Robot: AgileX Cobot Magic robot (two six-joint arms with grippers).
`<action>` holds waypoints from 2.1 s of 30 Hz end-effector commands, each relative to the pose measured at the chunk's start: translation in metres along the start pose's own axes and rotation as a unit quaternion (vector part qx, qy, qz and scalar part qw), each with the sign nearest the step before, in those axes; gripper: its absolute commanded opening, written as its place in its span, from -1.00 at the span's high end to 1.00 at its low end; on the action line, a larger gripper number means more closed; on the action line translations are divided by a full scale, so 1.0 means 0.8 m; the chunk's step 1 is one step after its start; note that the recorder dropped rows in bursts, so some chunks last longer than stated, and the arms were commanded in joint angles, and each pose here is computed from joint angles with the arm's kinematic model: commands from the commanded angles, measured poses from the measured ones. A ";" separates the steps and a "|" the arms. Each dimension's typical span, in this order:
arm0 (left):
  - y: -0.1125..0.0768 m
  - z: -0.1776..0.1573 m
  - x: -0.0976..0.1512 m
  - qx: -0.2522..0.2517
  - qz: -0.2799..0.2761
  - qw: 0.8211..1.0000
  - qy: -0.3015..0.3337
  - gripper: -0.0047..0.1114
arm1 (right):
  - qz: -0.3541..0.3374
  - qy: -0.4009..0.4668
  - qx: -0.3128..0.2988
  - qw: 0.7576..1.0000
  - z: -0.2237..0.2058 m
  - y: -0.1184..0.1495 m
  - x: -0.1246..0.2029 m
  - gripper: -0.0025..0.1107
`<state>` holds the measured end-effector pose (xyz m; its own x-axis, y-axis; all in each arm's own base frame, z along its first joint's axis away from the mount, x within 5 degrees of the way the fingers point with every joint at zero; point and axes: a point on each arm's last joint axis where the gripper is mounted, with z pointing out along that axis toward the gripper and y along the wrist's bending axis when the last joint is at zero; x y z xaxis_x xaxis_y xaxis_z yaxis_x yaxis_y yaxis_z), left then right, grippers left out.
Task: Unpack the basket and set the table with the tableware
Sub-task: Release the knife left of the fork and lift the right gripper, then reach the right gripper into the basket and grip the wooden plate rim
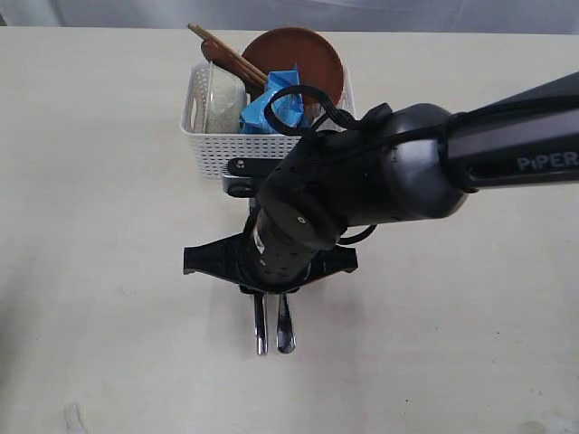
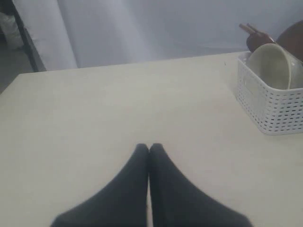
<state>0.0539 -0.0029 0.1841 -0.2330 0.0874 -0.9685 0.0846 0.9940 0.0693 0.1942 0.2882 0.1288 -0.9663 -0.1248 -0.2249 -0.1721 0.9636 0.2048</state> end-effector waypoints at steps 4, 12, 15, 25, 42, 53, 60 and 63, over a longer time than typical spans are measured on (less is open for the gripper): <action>0.000 0.000 0.000 -0.002 0.002 1.000 -0.004 0.92 | -0.003 0.010 0.012 1.000 0.002 -0.005 0.001 0.96; 0.000 0.000 0.000 -0.002 0.002 1.000 -0.004 0.92 | -0.009 0.017 0.020 1.000 0.007 -0.007 0.003 0.96; 0.000 0.000 0.000 -0.002 0.002 1.000 -0.004 0.92 | -0.009 0.012 0.014 1.000 0.007 -0.005 0.002 0.96; 0.000 0.000 0.000 -0.002 0.002 1.000 -0.004 0.92 | -0.010 0.010 0.010 1.000 0.007 -0.004 0.001 0.19; 0.000 0.000 0.000 -0.002 0.002 1.000 -0.004 0.92 | -0.094 -0.090 -0.005 0.991 -0.101 0.030 -0.062 0.18; 0.000 0.000 0.000 -0.002 0.002 1.000 -0.004 0.92 | -0.007 -0.127 -0.005 0.992 -0.166 -0.025 -0.170 0.18; 0.000 0.000 0.000 -0.002 0.002 1.000 -0.004 0.92 | -0.029 -0.189 -0.018 0.981 -0.193 -0.048 -0.216 -0.10; 0.000 0.000 0.000 -0.002 0.002 1.000 -0.004 0.92 | -0.042 -0.194 0.002 0.980 -0.192 -0.071 -0.248 -0.10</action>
<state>0.0539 -0.0029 0.1841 -0.2330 0.0874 -0.9685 0.0846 0.9940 0.0693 0.3499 0.2313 0.3092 -0.8146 -0.0633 -0.5765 -0.2241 0.9512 0.2122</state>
